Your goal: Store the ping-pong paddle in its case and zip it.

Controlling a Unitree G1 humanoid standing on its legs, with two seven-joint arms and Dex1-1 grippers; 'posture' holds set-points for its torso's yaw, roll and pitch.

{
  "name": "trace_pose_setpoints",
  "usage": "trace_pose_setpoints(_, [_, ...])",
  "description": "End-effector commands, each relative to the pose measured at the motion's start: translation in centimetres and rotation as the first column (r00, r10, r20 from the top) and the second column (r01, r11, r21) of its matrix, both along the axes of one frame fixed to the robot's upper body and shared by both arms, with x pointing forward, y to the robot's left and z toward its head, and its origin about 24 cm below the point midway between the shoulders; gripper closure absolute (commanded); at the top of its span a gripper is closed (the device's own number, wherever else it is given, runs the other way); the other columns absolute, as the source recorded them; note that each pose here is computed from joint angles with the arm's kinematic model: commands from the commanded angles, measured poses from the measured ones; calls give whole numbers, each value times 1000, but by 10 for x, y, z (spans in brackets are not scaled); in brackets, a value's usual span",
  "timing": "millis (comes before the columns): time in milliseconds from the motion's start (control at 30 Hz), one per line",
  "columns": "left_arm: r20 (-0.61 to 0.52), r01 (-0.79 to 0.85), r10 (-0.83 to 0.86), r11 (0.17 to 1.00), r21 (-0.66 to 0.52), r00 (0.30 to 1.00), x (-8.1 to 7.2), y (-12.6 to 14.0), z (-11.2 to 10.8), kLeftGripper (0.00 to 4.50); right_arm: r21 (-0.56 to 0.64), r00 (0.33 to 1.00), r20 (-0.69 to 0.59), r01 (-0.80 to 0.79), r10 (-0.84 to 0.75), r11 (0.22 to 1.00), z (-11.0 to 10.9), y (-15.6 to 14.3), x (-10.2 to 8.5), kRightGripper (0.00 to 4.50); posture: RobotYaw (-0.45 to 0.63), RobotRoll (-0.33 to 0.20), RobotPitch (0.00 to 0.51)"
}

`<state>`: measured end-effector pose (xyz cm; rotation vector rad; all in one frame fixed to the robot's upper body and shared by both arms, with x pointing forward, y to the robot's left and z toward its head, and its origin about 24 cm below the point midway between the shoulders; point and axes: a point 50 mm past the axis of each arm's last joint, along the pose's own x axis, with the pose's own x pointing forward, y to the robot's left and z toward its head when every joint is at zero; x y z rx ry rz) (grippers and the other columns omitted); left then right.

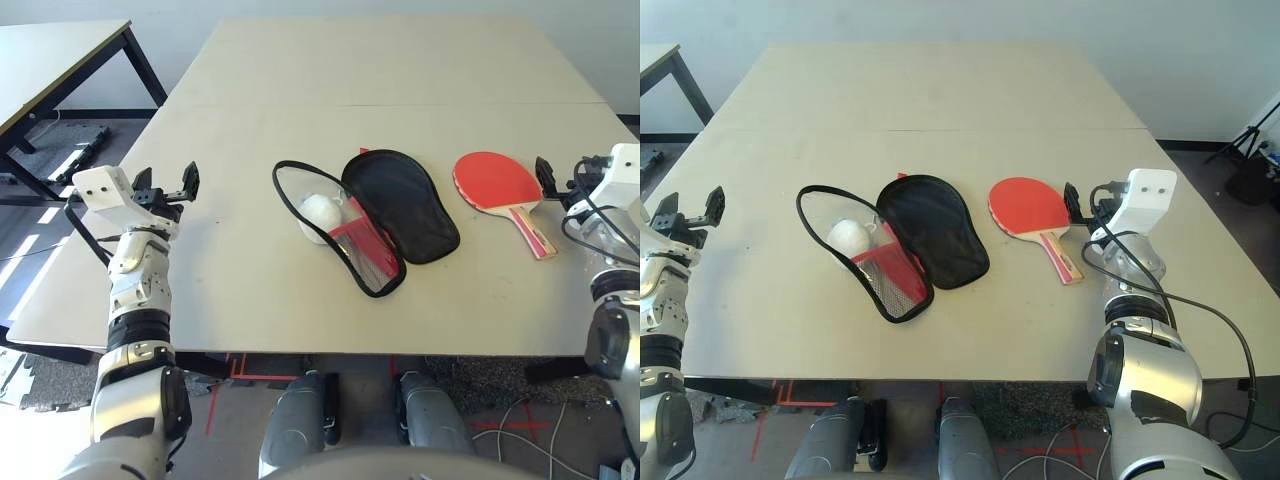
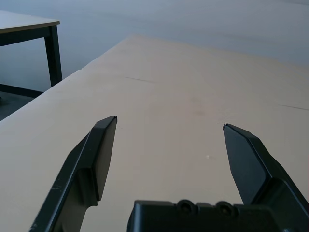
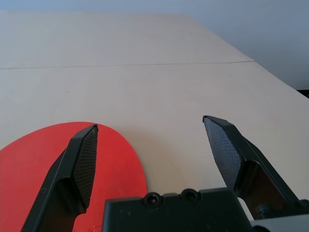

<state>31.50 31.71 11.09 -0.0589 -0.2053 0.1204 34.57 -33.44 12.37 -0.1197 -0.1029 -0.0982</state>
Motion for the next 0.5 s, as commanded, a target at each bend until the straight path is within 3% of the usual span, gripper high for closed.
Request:
trace_pose_setpoints(33, [-48,8,-8,1000,10,999,-2,-3,-11,0,2,1000,2,-3,3,1000,0,1,1,27,-28,0,114])
trace_pose_setpoints(233, [-36,-4,5,1000,13,999,0,-3,-6,0,15,1000,7,5,-5,1000,-1,0,0,27,-31,0,108])
trace_pose_setpoints(400, [37,20,-23,997,78,999,5,-1,32,0,46,999,18,36,-36,998,-2,-4,-2,27,-46,0,109])
trace_pose_setpoints(500, [71,134,-146,979,152,987,13,-16,66,0,39,999,17,30,-31,999,-2,-3,-2,27,-64,0,111])
